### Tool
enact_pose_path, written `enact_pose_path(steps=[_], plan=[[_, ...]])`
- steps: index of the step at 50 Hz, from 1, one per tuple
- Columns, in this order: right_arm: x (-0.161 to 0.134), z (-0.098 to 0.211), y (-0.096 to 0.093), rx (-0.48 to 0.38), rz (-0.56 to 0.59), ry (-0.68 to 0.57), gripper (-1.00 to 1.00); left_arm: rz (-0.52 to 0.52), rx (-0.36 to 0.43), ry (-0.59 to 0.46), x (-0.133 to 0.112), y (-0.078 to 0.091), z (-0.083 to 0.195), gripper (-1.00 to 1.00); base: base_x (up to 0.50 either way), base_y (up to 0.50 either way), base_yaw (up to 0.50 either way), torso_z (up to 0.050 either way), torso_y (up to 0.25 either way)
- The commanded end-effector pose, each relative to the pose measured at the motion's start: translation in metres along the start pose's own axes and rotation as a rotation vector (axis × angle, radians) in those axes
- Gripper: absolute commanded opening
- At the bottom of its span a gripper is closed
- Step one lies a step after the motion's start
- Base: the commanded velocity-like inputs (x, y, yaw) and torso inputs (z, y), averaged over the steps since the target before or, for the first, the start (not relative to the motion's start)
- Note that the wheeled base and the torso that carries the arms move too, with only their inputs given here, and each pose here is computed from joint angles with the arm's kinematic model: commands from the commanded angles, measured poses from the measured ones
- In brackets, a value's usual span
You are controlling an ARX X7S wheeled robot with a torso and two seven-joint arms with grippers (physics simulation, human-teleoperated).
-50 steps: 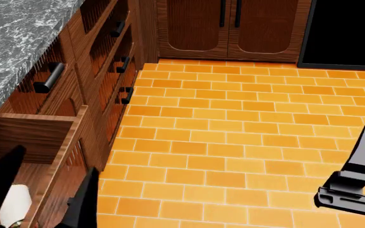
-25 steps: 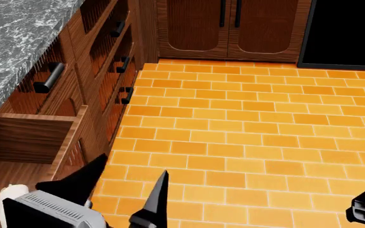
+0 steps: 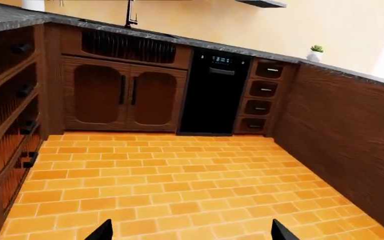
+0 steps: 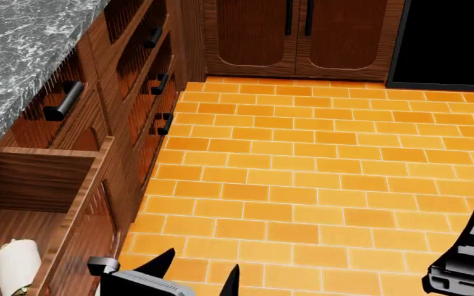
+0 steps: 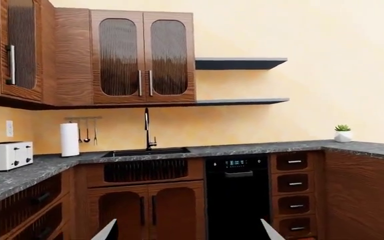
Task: Close the right drawer.
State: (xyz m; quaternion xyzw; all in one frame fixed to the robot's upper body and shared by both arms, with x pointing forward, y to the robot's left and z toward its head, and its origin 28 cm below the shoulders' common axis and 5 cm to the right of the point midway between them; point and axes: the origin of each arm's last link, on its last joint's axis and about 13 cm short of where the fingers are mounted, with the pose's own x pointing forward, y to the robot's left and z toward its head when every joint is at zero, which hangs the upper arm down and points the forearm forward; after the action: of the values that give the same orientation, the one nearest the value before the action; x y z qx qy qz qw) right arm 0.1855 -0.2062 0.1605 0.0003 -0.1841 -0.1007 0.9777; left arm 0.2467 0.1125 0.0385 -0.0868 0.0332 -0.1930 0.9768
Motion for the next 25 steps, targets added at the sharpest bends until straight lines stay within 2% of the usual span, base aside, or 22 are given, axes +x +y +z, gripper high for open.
enact_pose_path(steps=[1, 3, 4, 10, 11, 25], plan=[[0.001, -0.007, 0.004, -0.016, 0.018, 0.018, 1.00, 0.024, 0.067, 0.064, 0.011, 0.017, -0.038, 1.00, 0.00, 0.00, 0.00, 0.000, 0.000], [0.000, -0.007, 0.004, -0.018, 0.024, 0.020, 1.00, 0.024, 0.107, 0.052, 0.012, 0.019, -0.040, 1.00, 0.00, 0.00, 0.00, 0.000, 0.000], [0.001, -0.007, 0.005, -0.020, 0.023, 0.021, 1.00, 0.019, 0.081, 0.060, 0.015, 0.021, -0.041, 1.00, 0.00, 0.00, 0.00, 0.000, 0.000], [0.001, -0.009, 0.006, -0.024, 0.032, 0.031, 1.00, 0.026, 0.115, 0.040, 0.019, 0.028, -0.046, 1.00, 0.00, 0.00, 0.00, 0.000, 0.000], [0.001, -0.010, 0.006, -0.027, 0.032, 0.034, 1.00, 0.054, 0.164, 0.045, 0.021, 0.034, -0.055, 1.00, 0.00, 0.00, 0.00, 0.000, 0.000], [0.000, -0.010, 0.007, -0.032, 0.036, 0.033, 1.00, 0.134, 0.165, 0.039, 0.026, 0.054, -0.067, 1.00, 0.00, 0.00, 0.00, 0.000, 0.000]])
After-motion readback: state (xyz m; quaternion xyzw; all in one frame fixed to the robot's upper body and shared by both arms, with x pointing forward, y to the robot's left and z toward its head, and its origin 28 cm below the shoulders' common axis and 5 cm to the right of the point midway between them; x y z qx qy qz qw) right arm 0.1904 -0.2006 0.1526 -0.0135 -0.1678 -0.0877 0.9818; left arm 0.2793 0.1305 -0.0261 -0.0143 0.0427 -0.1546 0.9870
